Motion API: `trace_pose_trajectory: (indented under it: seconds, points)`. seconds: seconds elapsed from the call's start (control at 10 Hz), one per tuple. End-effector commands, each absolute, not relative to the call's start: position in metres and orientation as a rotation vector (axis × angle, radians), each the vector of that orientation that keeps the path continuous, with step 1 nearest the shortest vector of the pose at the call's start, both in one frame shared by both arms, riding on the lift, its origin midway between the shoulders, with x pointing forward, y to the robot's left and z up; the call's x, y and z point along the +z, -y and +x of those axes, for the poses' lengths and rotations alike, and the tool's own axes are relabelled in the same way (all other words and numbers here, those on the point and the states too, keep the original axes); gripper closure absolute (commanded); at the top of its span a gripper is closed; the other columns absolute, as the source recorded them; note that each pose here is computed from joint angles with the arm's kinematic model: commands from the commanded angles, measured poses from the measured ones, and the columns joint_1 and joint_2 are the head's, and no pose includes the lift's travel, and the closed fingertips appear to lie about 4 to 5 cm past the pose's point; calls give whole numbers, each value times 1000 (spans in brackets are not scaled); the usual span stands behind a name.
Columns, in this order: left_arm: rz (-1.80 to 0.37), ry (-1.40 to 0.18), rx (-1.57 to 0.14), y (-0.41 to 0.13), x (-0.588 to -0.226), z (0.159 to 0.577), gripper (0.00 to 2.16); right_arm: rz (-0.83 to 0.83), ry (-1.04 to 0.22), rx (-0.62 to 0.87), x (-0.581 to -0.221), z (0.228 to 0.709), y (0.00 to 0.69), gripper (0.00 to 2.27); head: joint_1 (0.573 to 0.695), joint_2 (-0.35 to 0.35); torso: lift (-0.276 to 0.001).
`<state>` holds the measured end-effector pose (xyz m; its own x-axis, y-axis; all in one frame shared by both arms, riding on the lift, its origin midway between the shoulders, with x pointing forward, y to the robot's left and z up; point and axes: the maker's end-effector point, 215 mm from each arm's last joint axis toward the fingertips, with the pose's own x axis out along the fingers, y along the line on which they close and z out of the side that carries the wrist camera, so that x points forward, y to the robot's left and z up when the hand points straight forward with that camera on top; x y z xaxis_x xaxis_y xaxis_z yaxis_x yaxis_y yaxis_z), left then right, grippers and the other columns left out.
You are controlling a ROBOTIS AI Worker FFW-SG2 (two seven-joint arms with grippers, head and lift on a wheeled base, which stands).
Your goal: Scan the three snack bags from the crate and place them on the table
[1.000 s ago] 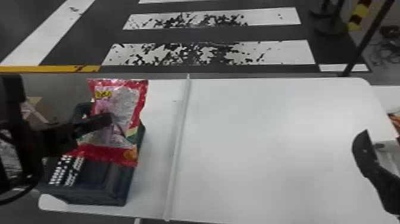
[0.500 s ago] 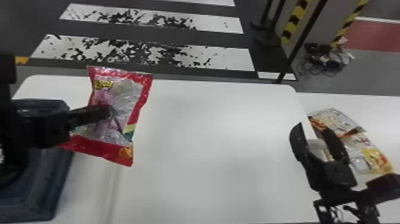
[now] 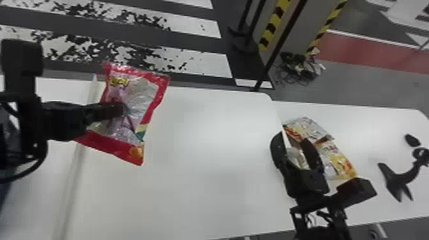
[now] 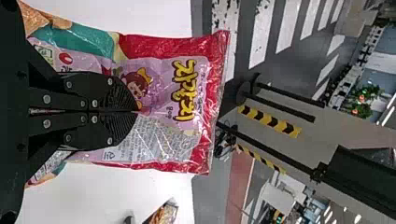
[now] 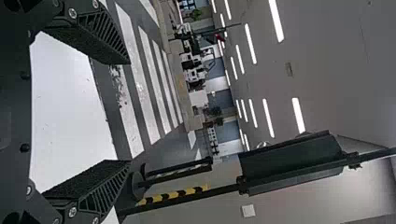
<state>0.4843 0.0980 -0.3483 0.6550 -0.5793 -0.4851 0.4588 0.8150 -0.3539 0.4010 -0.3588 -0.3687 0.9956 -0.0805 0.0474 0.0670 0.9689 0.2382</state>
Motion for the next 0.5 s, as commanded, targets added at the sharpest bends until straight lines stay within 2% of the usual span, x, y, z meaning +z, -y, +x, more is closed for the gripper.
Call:
trace_pose_trajectory:
  seconds: [0.0,0.4]
  points:
    - [-192,-588,-654,-68,-360,494,2047,237,47,-72,-372,401,357,144,695,-319,-62]
    - [-138,-562,-821,21,-407,478,2047,241,50,-64,-371,403,350,144,695,-350,-62]
